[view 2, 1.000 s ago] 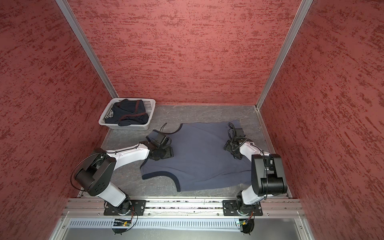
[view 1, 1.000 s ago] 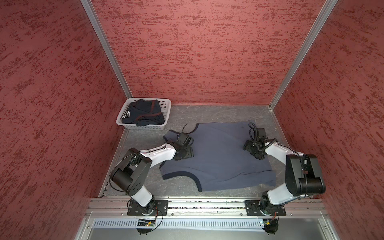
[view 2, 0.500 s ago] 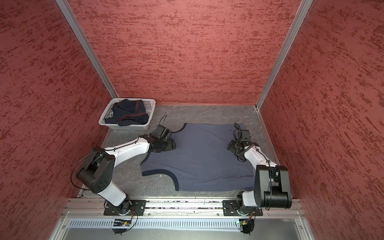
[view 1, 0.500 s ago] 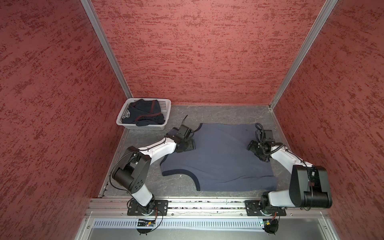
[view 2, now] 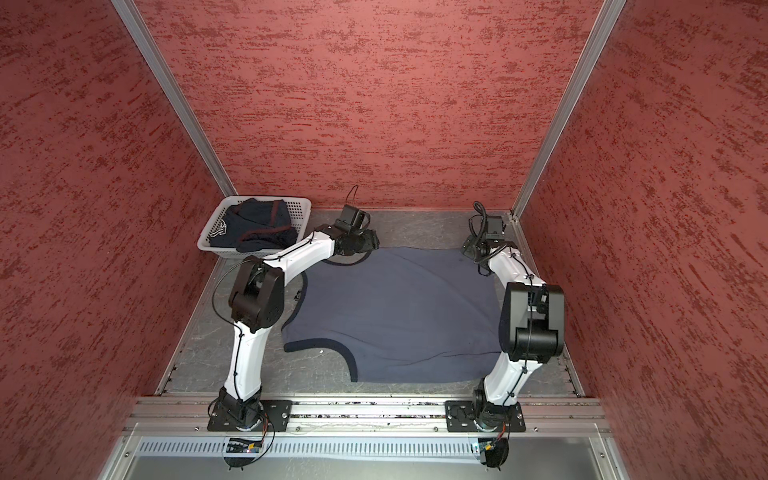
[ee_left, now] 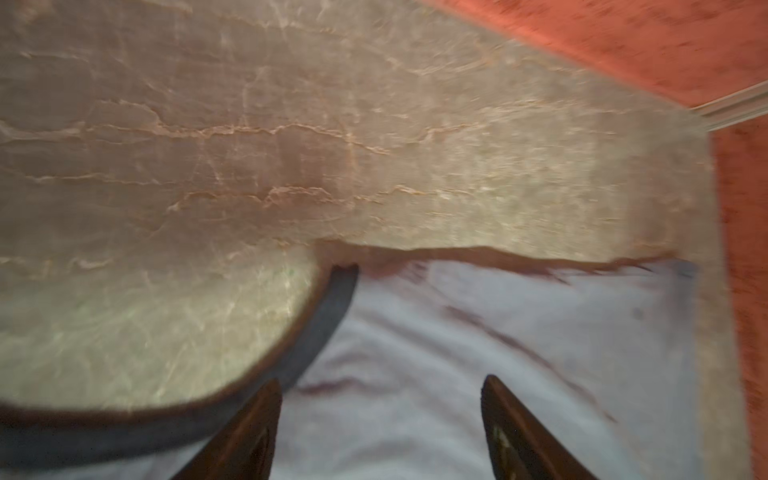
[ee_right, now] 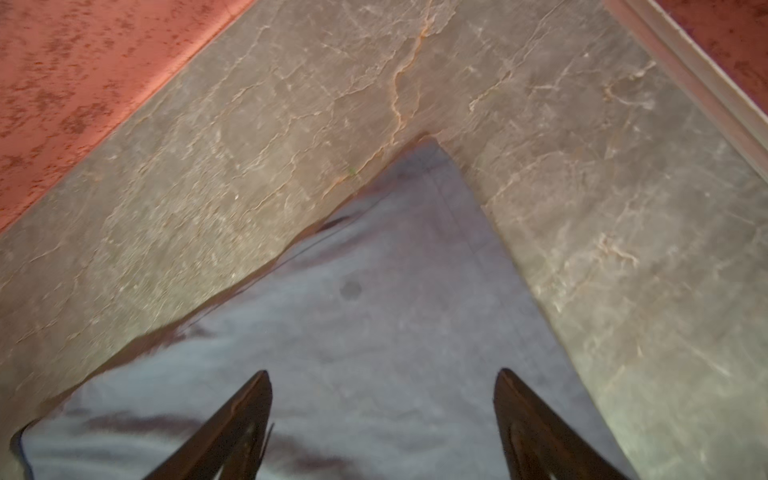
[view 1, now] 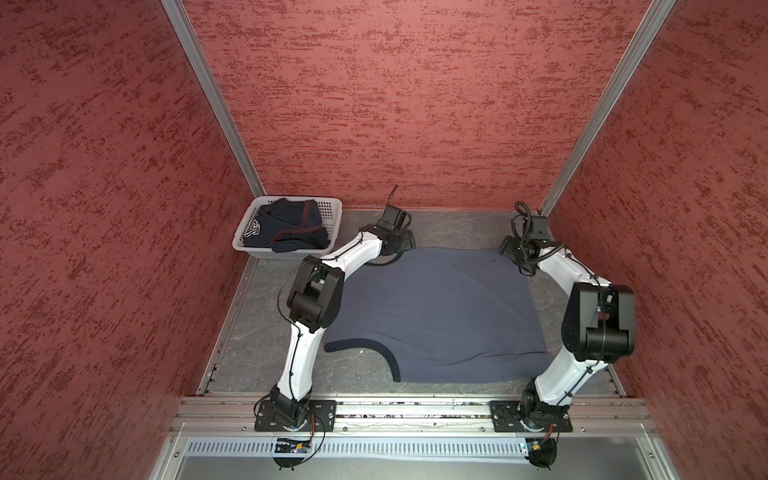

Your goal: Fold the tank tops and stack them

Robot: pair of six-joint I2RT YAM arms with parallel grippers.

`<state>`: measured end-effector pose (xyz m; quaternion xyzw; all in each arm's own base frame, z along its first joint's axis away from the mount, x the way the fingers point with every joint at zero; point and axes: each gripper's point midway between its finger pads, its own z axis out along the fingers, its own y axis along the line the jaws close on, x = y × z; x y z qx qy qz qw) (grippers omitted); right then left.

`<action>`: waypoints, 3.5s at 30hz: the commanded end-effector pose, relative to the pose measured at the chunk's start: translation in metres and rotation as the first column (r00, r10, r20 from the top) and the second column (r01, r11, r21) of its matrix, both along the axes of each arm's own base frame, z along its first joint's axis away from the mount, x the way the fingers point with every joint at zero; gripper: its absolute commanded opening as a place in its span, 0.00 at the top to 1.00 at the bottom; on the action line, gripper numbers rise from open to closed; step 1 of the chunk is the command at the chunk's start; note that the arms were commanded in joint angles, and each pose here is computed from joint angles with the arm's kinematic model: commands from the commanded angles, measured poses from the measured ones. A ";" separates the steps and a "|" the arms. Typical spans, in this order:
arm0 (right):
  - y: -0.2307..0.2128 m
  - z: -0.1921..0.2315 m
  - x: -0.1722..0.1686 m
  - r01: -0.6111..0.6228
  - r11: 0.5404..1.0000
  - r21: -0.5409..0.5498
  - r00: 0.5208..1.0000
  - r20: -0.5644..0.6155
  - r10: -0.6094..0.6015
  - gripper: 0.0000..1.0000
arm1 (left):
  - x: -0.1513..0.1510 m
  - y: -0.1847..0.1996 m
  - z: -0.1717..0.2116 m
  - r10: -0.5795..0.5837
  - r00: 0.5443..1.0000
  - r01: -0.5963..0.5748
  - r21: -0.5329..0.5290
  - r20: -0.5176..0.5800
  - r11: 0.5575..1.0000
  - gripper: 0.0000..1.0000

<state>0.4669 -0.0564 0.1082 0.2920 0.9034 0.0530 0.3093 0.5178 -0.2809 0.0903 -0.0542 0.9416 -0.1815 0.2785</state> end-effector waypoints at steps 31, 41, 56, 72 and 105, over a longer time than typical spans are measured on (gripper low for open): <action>-0.057 -0.087 0.076 0.011 0.998 0.059 0.989 -0.146 -0.002 0.44 | 0.034 -0.016 -0.072 -0.053 0.990 0.051 -0.021 -0.128 0.998 0.64; -0.053 -0.090 0.077 0.001 0.997 0.078 0.989 -0.146 0.010 0.68 | 0.040 -0.015 -0.076 -0.040 0.992 0.039 -0.009 -0.122 0.999 0.80; -0.059 -0.043 0.090 0.001 1.000 0.031 1.000 -0.023 0.000 0.92 | 0.046 -0.010 -0.022 -0.034 0.998 0.035 -0.018 0.058 0.999 1.00; -0.060 -0.005 0.064 0.021 0.999 -0.026 0.993 0.119 -0.018 0.98 | 0.033 -0.012 0.015 -0.099 0.970 0.089 0.055 0.222 0.995 1.00; -0.068 0.020 -0.052 0.209 0.977 0.044 0.946 0.245 -0.214 0.97 | -0.067 -0.010 0.035 -0.184 0.888 0.170 0.070 0.421 0.983 1.00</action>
